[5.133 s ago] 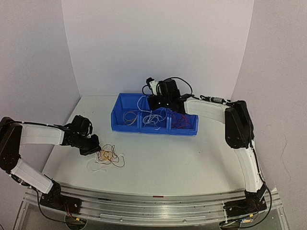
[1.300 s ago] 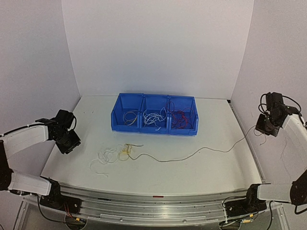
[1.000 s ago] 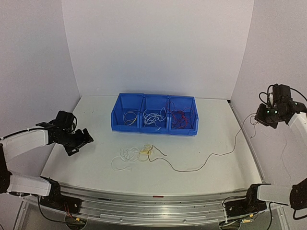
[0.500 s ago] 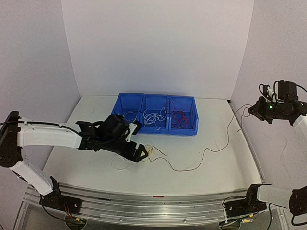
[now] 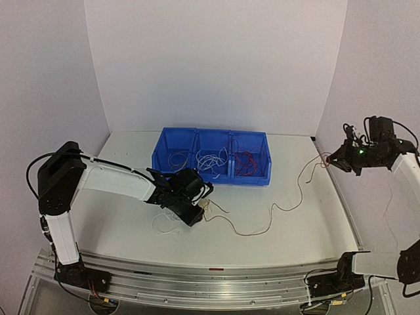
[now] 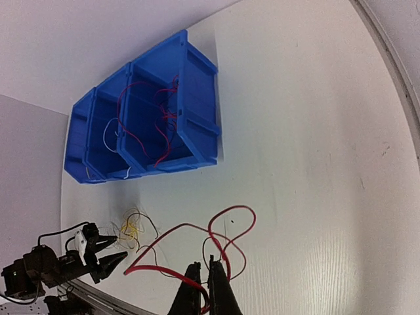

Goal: Untangle the cables

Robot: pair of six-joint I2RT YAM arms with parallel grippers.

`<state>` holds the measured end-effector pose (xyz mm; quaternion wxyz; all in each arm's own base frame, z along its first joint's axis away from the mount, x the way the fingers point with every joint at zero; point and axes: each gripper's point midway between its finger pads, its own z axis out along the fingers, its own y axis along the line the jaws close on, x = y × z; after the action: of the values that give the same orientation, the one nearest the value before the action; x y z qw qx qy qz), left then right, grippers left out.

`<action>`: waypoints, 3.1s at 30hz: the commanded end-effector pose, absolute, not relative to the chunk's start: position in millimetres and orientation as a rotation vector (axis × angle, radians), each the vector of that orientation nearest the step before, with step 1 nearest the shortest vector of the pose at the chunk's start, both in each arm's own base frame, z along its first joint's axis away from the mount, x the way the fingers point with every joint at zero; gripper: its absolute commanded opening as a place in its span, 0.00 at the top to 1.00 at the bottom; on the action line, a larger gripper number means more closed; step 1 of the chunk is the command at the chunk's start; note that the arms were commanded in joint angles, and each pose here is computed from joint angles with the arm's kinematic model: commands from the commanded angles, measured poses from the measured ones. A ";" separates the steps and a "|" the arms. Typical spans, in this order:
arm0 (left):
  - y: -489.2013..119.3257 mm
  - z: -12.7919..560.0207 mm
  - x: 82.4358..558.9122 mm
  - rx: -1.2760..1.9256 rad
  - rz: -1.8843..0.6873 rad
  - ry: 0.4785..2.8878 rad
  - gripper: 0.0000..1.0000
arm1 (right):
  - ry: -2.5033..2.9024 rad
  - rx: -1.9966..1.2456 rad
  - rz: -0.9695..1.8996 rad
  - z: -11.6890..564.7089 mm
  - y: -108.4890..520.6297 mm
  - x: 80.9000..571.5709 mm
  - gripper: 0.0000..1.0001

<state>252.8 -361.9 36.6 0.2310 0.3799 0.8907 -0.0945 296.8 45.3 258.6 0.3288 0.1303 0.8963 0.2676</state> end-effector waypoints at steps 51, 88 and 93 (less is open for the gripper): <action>-355.8 184.1 245.4 0.649 -0.727 2.260 1.00 | 2.274 -0.649 0.337 98.6 329.4 292.1 1.00; -258.9 109.2 287.7 0.100 -0.590 2.509 1.00 | 2.585 0.231 0.067 139.3 63.5 316.4 1.00; -256.7 89.9 289.0 0.054 -0.531 2.574 1.00 | 2.694 0.378 0.083 105.8 39.8 330.8 1.00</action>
<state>285.3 -246.0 91.6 0.2597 0.0214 0.9479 -0.1832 322.4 43.7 117.3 0.2459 0.1177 0.9621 0.0054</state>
